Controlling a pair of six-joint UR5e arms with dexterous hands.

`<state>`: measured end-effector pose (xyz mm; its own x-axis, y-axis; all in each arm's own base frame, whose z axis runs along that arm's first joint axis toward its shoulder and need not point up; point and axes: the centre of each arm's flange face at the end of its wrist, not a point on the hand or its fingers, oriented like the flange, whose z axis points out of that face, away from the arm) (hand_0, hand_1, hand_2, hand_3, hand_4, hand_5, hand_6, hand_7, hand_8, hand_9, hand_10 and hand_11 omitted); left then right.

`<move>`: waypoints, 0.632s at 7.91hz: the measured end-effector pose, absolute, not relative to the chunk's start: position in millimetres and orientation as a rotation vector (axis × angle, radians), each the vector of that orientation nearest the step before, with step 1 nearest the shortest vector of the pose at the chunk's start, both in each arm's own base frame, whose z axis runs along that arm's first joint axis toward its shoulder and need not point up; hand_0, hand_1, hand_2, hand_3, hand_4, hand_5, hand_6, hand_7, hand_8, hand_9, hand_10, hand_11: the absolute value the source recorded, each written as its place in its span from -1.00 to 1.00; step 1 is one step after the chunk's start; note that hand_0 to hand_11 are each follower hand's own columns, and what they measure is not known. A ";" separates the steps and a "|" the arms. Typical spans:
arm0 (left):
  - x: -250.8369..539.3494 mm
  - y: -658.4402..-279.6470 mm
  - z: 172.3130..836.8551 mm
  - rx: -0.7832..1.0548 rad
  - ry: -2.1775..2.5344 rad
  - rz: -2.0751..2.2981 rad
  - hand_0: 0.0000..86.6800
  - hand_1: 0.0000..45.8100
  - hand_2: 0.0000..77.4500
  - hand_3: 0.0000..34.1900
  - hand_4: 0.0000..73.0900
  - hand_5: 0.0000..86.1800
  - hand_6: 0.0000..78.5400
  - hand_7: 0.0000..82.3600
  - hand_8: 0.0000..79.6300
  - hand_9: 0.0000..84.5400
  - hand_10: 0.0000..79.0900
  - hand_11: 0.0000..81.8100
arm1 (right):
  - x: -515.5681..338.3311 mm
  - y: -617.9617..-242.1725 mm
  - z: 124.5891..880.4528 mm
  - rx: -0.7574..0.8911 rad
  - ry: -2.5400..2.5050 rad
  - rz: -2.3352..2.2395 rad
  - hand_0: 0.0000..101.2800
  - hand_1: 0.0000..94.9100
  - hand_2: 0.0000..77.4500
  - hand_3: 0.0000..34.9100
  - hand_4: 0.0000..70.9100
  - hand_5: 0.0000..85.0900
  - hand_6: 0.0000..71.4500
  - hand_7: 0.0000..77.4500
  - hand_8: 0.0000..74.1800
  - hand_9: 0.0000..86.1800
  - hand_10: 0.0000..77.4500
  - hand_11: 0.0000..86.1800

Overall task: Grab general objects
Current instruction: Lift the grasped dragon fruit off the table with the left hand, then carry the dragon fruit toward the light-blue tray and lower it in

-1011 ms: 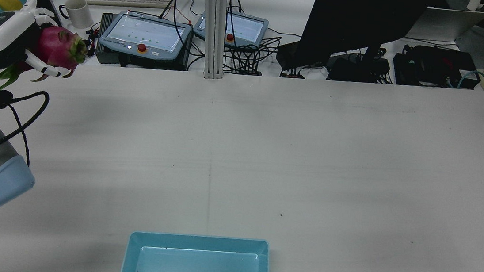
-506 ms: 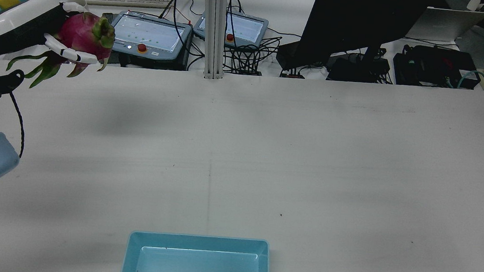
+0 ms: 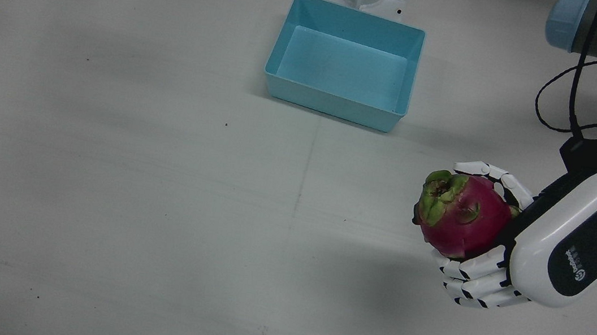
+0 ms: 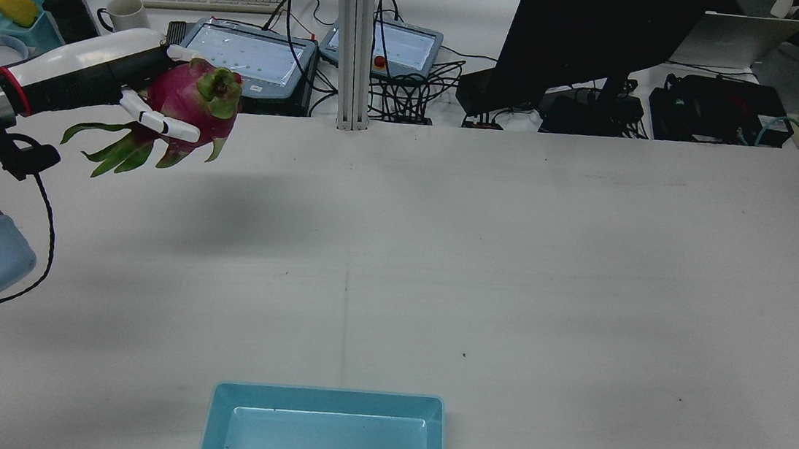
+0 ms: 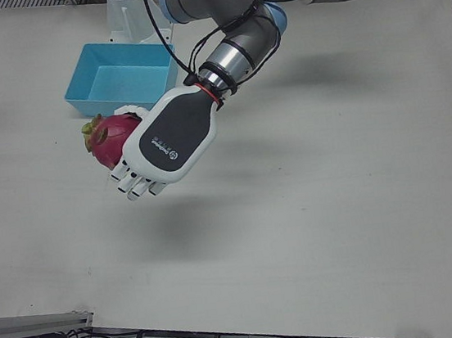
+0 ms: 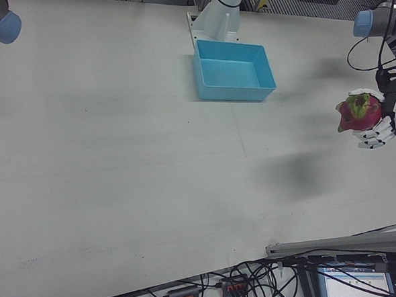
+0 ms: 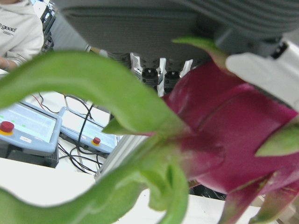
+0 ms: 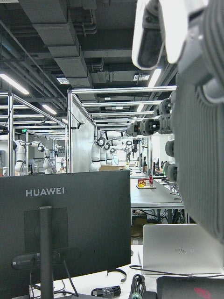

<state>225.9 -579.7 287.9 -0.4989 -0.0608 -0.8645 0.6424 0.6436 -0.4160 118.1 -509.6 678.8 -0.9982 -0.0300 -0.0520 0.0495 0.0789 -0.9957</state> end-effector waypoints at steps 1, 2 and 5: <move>232.7 -575.0 282.4 0.418 1.936 -0.876 -0.71 -1.00 -0.28 -1.00 -0.49 -0.05 -0.38 0.26 -0.41 -0.15 -0.09 0.31 | 118.1 -509.6 678.8 0.021 2.264 -2.093 -1.00 -0.87 0.93 -1.00 -1.00 -1.00 -1.00 -1.00 -1.00 -0.99 -1.00 -0.99; 248.7 -564.0 275.2 0.372 1.959 -0.819 -0.57 -1.00 -0.24 -1.00 -0.48 -0.06 -0.42 0.15 -0.48 -0.26 -0.09 0.15 | 118.1 -509.6 678.8 0.021 2.264 -2.093 -1.00 -0.87 0.93 -1.00 -1.00 -1.00 -1.00 -1.00 -1.00 -0.99 -1.00 -0.99; 296.7 -518.8 245.1 0.253 2.027 -0.642 -0.44 -1.00 -0.10 -1.00 -0.46 -0.08 -0.44 0.10 -0.56 -0.32 -0.09 0.01 | 118.1 -509.6 678.8 0.020 2.263 -2.093 -1.00 -0.86 0.93 -1.00 -1.00 -1.00 -1.00 -1.00 -1.00 -0.99 -1.00 -0.99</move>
